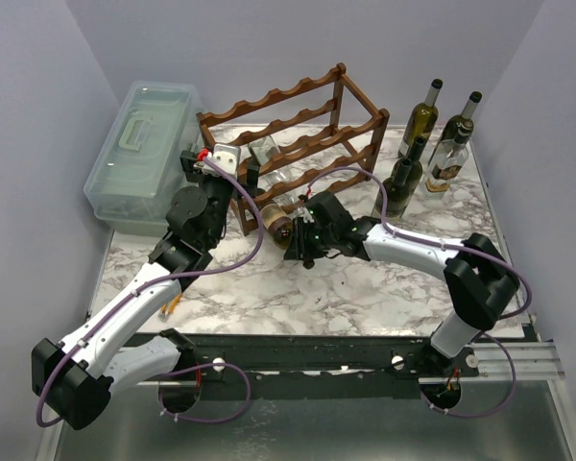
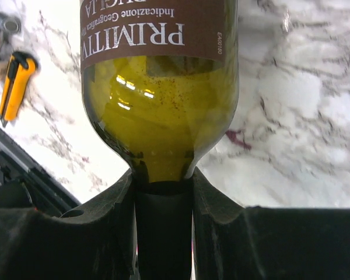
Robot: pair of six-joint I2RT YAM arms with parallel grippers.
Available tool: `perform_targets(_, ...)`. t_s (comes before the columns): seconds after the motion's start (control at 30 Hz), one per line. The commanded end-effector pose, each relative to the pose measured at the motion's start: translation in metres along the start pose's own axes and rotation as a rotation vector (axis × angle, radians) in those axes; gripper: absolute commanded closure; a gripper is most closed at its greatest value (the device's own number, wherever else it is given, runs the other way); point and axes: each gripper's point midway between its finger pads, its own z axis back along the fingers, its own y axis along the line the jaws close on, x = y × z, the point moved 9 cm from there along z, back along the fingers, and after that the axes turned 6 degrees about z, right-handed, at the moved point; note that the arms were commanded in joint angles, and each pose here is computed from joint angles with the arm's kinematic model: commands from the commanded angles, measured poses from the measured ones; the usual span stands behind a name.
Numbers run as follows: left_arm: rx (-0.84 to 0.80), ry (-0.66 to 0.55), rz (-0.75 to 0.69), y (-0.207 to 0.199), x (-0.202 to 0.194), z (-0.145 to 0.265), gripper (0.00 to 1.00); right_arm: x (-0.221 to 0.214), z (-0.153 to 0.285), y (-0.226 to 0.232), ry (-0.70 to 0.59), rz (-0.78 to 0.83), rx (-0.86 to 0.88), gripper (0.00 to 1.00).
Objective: Put the wine bottle on the wine rack
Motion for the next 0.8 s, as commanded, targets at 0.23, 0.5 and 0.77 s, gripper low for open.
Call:
perform_targets(0.23, 0.014, -0.003, -0.014, 0.004, -0.004, -0.002, 0.02, 0.074, -0.054, 0.017, -0.264, 0.029, -0.006, 0.99)
perform_targets(0.5, 0.009, -0.001, 0.004, 0.007, -0.006, -0.005, 0.02, 0.075, -0.076, 0.012, -0.256, 0.026, -0.025, 0.68)
perform_targets(0.77, 0.011, -0.004, 0.025, 0.010, -0.006, -0.006, 0.02, 0.065, -0.069, 0.011, -0.214, 0.036, -0.022, 0.38)
